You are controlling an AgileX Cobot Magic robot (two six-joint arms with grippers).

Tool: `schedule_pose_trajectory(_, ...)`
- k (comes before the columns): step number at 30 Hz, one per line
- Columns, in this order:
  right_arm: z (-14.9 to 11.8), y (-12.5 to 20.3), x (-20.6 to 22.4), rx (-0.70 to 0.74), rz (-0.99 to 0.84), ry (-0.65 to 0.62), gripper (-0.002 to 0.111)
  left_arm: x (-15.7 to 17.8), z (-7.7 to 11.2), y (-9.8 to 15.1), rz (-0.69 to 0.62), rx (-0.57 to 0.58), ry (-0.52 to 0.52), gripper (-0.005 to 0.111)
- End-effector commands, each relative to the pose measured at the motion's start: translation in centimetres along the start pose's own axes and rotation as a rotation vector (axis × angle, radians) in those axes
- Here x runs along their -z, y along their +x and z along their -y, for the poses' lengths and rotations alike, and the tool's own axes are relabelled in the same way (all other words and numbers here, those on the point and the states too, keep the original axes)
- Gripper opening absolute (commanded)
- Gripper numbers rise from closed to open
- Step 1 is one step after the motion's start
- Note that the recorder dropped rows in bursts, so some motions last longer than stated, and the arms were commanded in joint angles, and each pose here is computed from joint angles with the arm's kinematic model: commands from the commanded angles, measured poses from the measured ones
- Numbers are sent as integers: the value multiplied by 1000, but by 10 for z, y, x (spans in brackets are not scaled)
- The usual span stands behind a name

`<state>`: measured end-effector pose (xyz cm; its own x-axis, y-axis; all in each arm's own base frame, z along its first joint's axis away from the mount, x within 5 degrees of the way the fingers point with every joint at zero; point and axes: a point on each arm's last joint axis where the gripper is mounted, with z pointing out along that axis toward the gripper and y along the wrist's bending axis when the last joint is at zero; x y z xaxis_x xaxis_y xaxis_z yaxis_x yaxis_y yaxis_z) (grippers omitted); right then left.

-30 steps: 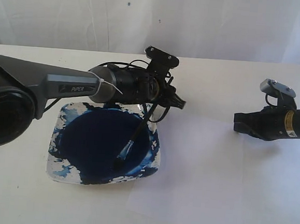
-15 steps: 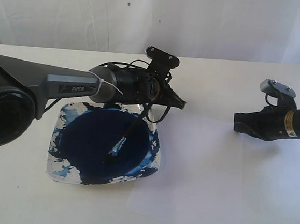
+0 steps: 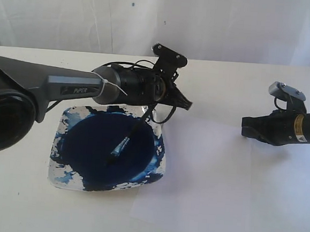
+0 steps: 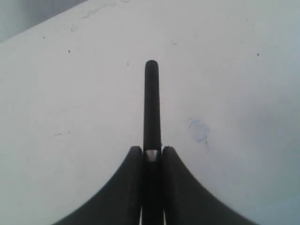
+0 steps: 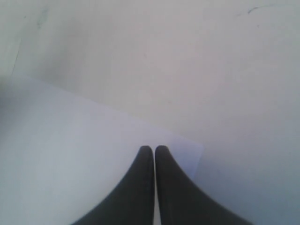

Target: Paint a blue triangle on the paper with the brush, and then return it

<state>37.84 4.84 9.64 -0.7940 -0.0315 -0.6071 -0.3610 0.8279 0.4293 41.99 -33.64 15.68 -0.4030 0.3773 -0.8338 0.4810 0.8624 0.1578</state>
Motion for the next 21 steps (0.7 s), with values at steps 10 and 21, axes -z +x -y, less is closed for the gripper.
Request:
schedule_pose_trajectory(10,0,-2,2,12,7,13,3,79,-25,-93,232,44,-29,0)
schedule_pose_trajectory(21,0,-2,2,12,7,13,3,164,-42,-141,396,181,64,0)
